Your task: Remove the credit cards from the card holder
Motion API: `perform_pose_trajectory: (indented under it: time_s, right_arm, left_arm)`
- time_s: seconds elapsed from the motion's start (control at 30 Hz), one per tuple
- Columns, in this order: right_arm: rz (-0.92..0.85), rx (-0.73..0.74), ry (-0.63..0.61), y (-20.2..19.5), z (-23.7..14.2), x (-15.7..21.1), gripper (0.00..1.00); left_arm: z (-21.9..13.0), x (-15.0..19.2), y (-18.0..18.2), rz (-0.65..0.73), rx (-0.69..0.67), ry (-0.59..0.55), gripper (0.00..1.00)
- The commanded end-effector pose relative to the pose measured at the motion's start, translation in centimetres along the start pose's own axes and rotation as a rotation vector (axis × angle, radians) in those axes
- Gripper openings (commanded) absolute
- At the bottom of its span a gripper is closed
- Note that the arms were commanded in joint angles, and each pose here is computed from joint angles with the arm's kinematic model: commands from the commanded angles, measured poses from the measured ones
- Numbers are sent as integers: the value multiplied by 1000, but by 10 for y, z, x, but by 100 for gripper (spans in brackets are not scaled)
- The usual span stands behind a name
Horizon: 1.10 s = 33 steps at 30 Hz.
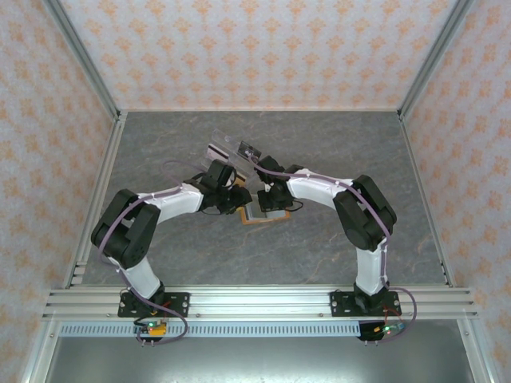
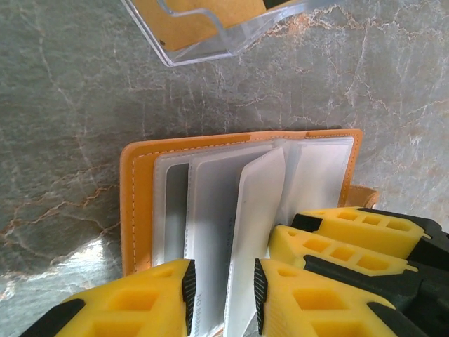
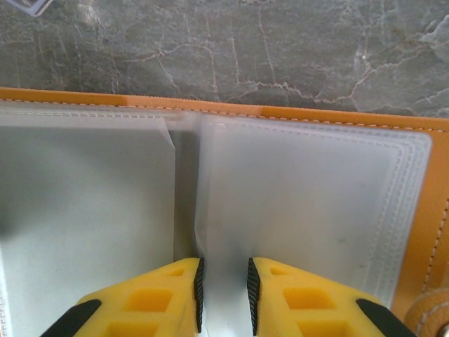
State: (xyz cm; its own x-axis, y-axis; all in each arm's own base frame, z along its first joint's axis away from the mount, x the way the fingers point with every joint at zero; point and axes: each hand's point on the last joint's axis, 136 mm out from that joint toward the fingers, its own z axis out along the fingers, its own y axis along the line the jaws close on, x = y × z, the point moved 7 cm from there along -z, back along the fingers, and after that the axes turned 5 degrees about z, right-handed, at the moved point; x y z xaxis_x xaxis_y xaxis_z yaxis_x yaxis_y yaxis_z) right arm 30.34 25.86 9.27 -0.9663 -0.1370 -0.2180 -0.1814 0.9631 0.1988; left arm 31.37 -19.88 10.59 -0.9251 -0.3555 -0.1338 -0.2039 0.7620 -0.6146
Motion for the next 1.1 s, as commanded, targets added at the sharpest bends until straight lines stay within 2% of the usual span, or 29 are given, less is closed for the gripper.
perform_pose_trajectory:
  time_s: [0.0,0.37,0.53,0.63,0.77,0.87,0.97,1.07]
  right_arm:
    - [25,57,41,-14,10,11,25]
    - [33,26,39,-12,9,10,24]
    - [51,-79,22,-4,-7,5,25]
    - [65,-151,-22,1,-28,0,30]
    - [79,-206,-83,0,-49,-1,36]
    - [99,-214,-146,-7,-61,-1,40]
    - [129,-217,-185,-14,-67,0,41]
    - [151,-214,-218,-20,-72,-1,41]
  left_arm:
    - [3,-4,-14,18,48,-3,30]
    - [14,-6,-17,16,79,23,28]
    - [15,-9,-15,14,61,8,17]
    - [13,-9,-12,19,32,-5,10]
    - [6,-7,-9,47,-10,-4,6]
    - [0,-6,-5,60,-60,-11,6]
    - [0,-5,-10,65,-34,-1,8]
    - [4,-4,-27,87,6,15,24]
